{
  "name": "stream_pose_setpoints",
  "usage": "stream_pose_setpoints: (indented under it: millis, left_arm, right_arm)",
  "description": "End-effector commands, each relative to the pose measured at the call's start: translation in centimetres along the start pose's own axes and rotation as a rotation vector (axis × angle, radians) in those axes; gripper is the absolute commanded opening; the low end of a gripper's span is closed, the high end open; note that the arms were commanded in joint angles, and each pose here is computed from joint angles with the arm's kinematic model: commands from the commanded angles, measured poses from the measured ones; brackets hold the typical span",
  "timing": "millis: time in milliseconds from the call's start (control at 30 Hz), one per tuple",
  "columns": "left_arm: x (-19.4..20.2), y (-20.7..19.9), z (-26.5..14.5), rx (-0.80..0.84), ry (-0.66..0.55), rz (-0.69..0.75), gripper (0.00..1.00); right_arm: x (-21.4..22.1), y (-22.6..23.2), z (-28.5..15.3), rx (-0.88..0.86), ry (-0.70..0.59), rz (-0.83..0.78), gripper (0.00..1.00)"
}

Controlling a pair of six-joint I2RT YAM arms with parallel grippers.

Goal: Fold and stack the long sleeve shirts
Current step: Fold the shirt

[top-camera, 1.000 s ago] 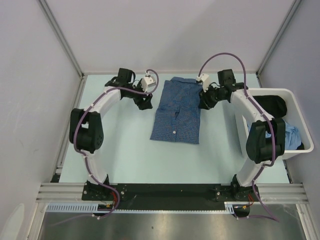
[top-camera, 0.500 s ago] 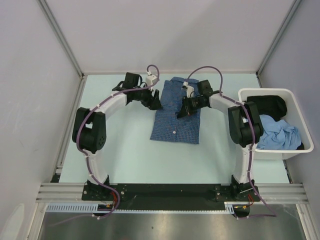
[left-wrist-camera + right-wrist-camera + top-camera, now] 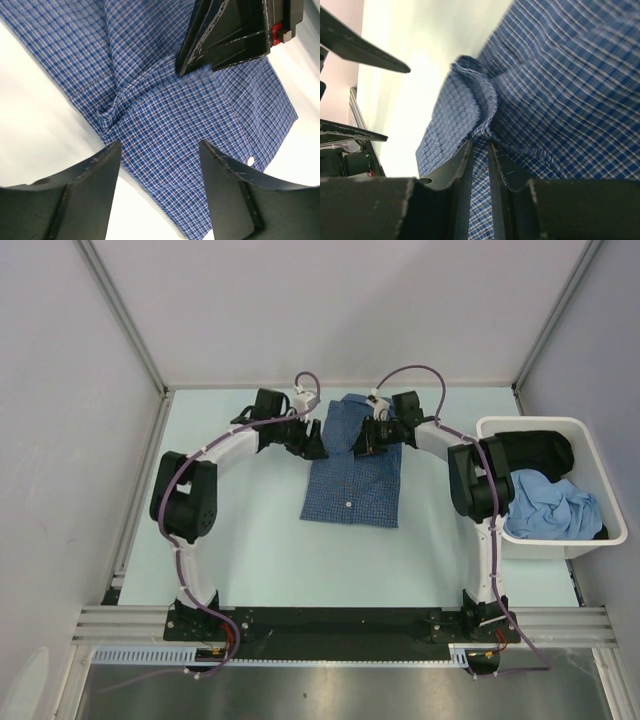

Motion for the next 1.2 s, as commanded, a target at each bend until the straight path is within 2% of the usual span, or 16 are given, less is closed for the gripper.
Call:
stream_pose_setpoints:
  millis: [0,67,200,333,433,533,567,633,700,733,867,900,933,1067,1100,1167]
  left_arm:
    - [-0.4,-0.2,0.9,0.02,-0.001,-0.025,0.65]
    - [0.1,-0.8,1.3,0.06,0.014,-0.033,0.63]
    - [2.1,-1.9,3.3,0.1,0.053,-0.146,0.63]
    - [3.7,-1.1,6.1,0.083,0.103,-0.221,0.62]
    - [2.6,-0.6,6.1,0.077,0.069,-0.19,0.64]
    - [0.9,-2.1,3.8,0.145,0.012,-0.118,0.71]
    - [0.0,-3.3,2.0,0.175,-0.018,-0.091,0.73]
    - [-0.4,-5.1,-0.2,0.264,-0.044,-0.066,0.77]
    - [0.9,-7.3,-2.5,0.342,-0.043,-0.059,0.79]
    - [1.6,-7.9,-3.0,0.371,-0.035,-0.073,0.8]
    - [6.9,-10.1,-3.1,0.52,0.082,-0.244,0.79]
    - [7.2,-10.5,-2.5,0.553,0.064,-0.226,0.79]
    - [7.6,-11.0,-2.4,0.583,0.084,-0.302,0.79]
    - [10.6,-10.4,-0.4,0.592,0.123,-0.449,0.79]
    - [11.1,-10.0,0.2,0.592,0.128,-0.485,0.79]
    - [13.4,-8.1,1.4,0.523,0.155,-0.578,0.78]
  right_arm:
    - [-1.2,-1.6,-0.8,0.023,-0.041,0.038,0.23]
    - [-2.1,-1.2,-2.2,0.027,-0.062,0.024,0.24]
    - [-3.9,-0.1,-6.2,0.047,-0.112,-0.04,0.25]
    - [-2.4,1.4,-8.1,0.048,-0.05,-0.104,0.32]
    - [-0.6,2.5,-9.0,0.023,-0.017,-0.094,0.39]
    - [1.7,4.4,-9.7,-0.031,-0.002,-0.05,0.53]
    - [3.8,4.3,-9.5,-0.055,0.03,-0.002,0.55]
    - [4.8,6.2,-10.0,-0.093,0.009,-0.002,0.59]
    - [7.7,7.3,-9.2,-0.143,0.054,0.046,0.63]
    - [7.6,8.0,-9.1,-0.165,0.03,0.047,0.64]
    - [10.0,8.7,-7.4,-0.251,0.074,0.094,0.64]
    - [10.4,8.6,-6.9,-0.265,0.091,0.102,0.64]
    - [11.0,8.1,-6.3,-0.272,0.12,0.129,0.63]
    - [14.3,5.4,-5.4,-0.266,0.208,0.289,0.61]
    - [14.7,4.2,-5.5,-0.255,0.192,0.322,0.61]
    - [16.4,2.1,-5.2,-0.226,0.218,0.396,0.6]
Point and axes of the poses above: each gripper's point midway between its finger pads, its own z axis out along the fingers, its own y axis along the line the jaws close on, x = y × z, the point moved 7 cm from there along -z, back along the fingers, and after that the axes turned 1 degree about -z, right-handed, at the moved point
